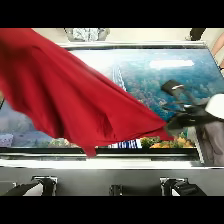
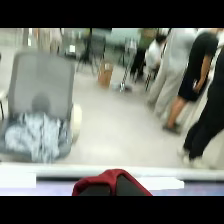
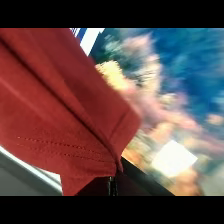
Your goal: Fold the shirts.
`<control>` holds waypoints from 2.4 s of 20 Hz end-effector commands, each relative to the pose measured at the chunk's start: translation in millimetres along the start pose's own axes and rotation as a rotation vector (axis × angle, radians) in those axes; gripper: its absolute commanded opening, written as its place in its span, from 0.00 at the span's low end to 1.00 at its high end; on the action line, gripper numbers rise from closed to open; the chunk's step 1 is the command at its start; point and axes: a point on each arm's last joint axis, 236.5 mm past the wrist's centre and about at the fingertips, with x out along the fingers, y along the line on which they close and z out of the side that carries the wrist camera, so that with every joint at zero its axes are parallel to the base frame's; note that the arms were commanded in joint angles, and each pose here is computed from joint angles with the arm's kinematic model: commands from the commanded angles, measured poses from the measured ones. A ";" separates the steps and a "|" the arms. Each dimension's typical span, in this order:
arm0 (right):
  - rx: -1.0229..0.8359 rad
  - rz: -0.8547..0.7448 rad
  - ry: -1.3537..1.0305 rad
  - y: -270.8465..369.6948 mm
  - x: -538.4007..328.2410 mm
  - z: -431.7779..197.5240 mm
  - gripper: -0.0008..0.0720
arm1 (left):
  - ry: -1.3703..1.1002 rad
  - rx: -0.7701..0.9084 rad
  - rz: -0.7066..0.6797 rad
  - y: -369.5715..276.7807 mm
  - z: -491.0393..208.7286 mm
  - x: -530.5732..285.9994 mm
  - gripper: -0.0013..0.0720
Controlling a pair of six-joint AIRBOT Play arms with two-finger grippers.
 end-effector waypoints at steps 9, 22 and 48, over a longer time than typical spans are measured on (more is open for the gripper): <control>0.322 0.068 -0.196 -44.0 205.1 108.3 0.39 | 0.673 -0.303 0.032 65.1 -346.8 172.8 0.74; 0.348 0.281 0.171 -104.0 119.1 -48.8 0.97 | 1.470 -0.470 0.195 80.1 -470.3 -114.1 0.99; 0.061 0.317 0.053 -11.5 203.6 20.2 0.52 | 1.368 -0.607 0.141 31.4 -532.1 -123.6 0.06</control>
